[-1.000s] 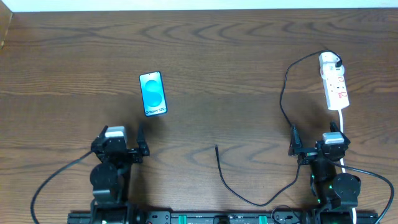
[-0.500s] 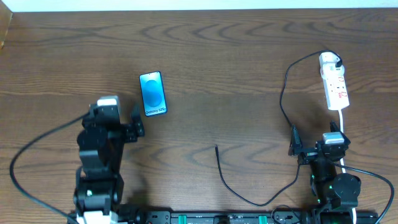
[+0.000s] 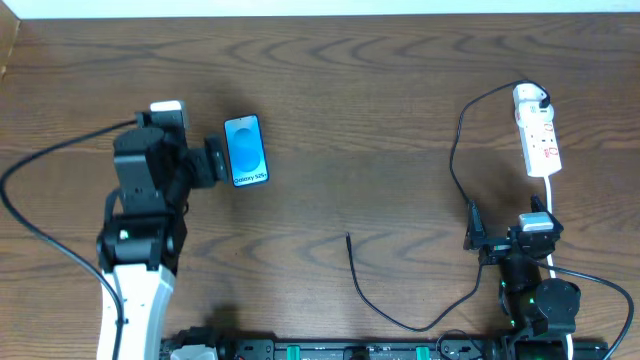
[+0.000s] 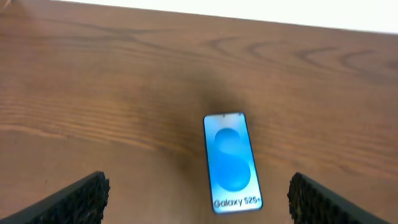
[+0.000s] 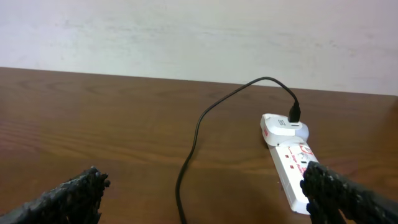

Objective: Plug charger to phone and switch on socket
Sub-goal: 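Move the left gripper forward over the Galaxy S25+ phone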

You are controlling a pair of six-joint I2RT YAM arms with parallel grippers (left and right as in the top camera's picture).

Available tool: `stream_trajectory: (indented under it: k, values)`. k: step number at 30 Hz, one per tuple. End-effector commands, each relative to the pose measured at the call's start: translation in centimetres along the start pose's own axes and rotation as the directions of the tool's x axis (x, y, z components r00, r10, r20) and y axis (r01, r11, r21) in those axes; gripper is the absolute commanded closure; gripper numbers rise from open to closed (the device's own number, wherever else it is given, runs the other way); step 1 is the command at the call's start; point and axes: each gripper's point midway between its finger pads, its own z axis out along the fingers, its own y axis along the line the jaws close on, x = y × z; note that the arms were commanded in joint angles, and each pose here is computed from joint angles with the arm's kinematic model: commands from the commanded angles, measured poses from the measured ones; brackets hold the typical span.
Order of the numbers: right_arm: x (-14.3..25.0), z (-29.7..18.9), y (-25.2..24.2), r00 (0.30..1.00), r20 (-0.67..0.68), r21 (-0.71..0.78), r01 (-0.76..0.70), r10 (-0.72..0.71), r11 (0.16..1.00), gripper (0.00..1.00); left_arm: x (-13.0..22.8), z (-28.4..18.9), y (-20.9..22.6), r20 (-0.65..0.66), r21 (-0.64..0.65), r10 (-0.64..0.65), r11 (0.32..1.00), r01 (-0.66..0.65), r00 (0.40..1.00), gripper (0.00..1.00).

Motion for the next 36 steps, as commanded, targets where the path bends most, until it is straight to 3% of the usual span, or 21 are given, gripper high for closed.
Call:
stream_trajectory:
  k: [1,6,14,36]
  values:
    - [0.0,0.0,0.2,1.000,0.003,-0.011,0.012,-0.012,1.000,0.01,-2.4,-0.1,0.1,0.025,-0.009,-0.035,0.999,0.035,0.999,0.08]
    - [0.0,0.0,0.2,1.000,0.003,-0.011,0.012,-0.012,1.000,0.01,-3.2,0.8,0.0,-0.012,-0.014,-0.097,0.995,0.097,0.995,0.08]
    - [0.0,0.0,0.2,1.000,0.003,-0.011,0.012,-0.012,1.000,0.01,-2.5,2.6,0.0,-0.188,-0.048,-0.137,0.990,0.130,0.973,0.08]
    - [0.0,0.0,0.2,1.000,0.003,-0.011,0.012,-0.012,1.000,0.01,-1.0,3.0,-0.2,-0.260,-0.063,-0.154,0.988,0.142,0.953,0.08]
